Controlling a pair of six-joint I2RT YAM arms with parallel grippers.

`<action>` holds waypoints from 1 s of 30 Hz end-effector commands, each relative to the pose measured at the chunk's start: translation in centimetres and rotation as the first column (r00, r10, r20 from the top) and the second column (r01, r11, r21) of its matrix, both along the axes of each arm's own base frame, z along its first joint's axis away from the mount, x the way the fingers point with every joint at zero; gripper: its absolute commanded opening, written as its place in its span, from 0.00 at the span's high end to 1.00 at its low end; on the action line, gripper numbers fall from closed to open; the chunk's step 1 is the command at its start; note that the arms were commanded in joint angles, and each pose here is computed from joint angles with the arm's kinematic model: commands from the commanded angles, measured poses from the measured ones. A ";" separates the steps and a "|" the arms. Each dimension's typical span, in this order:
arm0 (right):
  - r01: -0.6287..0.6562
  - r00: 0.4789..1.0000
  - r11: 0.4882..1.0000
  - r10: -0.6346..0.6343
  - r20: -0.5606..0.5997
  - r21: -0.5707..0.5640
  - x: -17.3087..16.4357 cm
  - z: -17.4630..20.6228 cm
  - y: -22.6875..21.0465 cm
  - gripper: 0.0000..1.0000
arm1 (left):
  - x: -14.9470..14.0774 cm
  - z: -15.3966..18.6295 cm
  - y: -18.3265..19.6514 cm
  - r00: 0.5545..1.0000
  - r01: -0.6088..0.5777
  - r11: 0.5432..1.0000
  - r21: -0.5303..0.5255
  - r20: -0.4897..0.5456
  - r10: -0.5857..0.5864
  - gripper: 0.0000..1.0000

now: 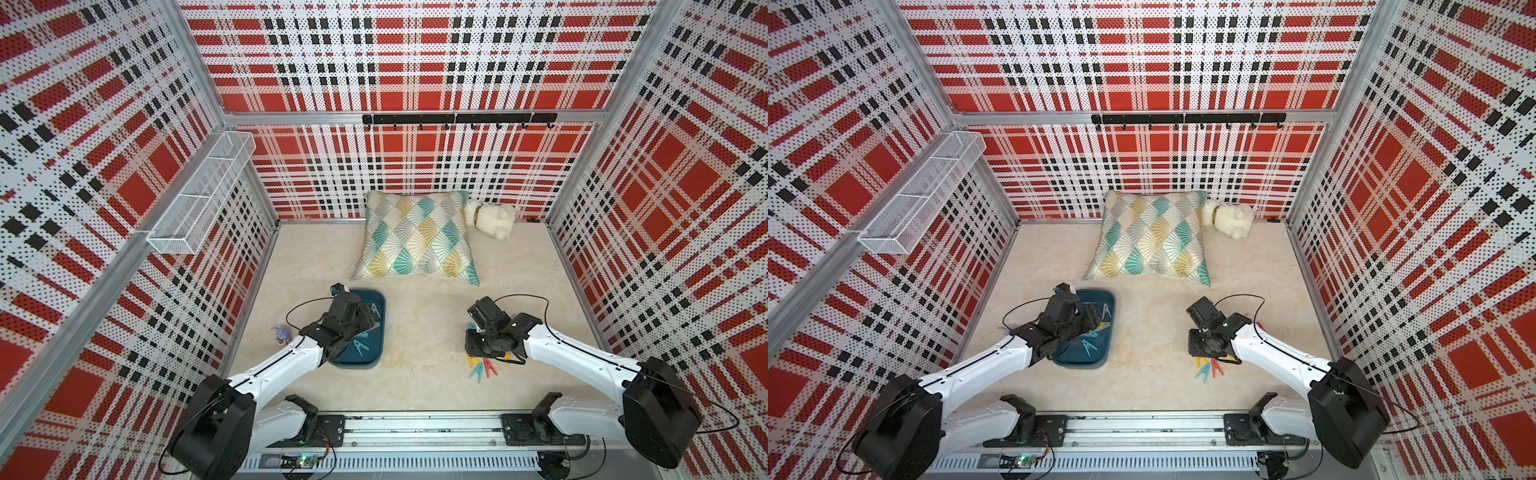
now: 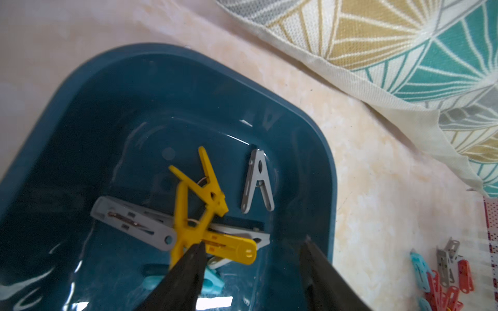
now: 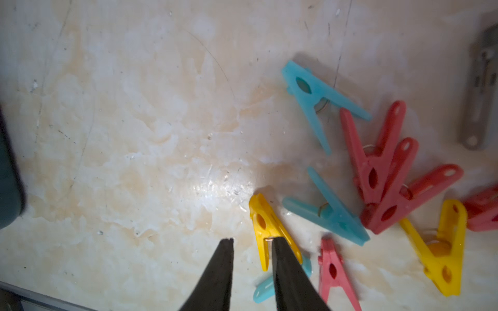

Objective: Put the clothespins into the storage box
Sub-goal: Place the clothespin in the storage box, then pick up the clothespin from the center of the board.

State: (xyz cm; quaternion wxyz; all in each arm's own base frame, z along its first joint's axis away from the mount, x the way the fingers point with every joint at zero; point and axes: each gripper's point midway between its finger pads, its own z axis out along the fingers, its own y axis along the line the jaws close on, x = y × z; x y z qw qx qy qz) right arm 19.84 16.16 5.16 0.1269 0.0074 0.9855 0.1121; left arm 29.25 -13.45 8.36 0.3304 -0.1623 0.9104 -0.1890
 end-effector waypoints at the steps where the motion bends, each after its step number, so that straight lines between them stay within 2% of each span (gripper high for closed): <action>1: -0.009 1.000 1.000 0.009 -0.006 -0.024 -0.6 -0.2 0.2 0.69 | 0.5 1.1 0.1 1.000 -0.006 1.000 0.025 0.027 0.005 0.34; 16: -0.017 0.999 0.992 0.014 -0.031 -0.122 -1.6 -2.2 -0.2 0.73 | 0.3 2.7 -0.1 0.998 0.006 1.000 -0.006 0.063 -0.005 0.36; 30: -0.046 0.997 0.992 0.038 -0.069 -0.117 -1.8 -4.0 0.4 0.80 | 0.3 2.8 -0.5 0.998 0.013 1.000 -0.017 0.061 -0.012 0.38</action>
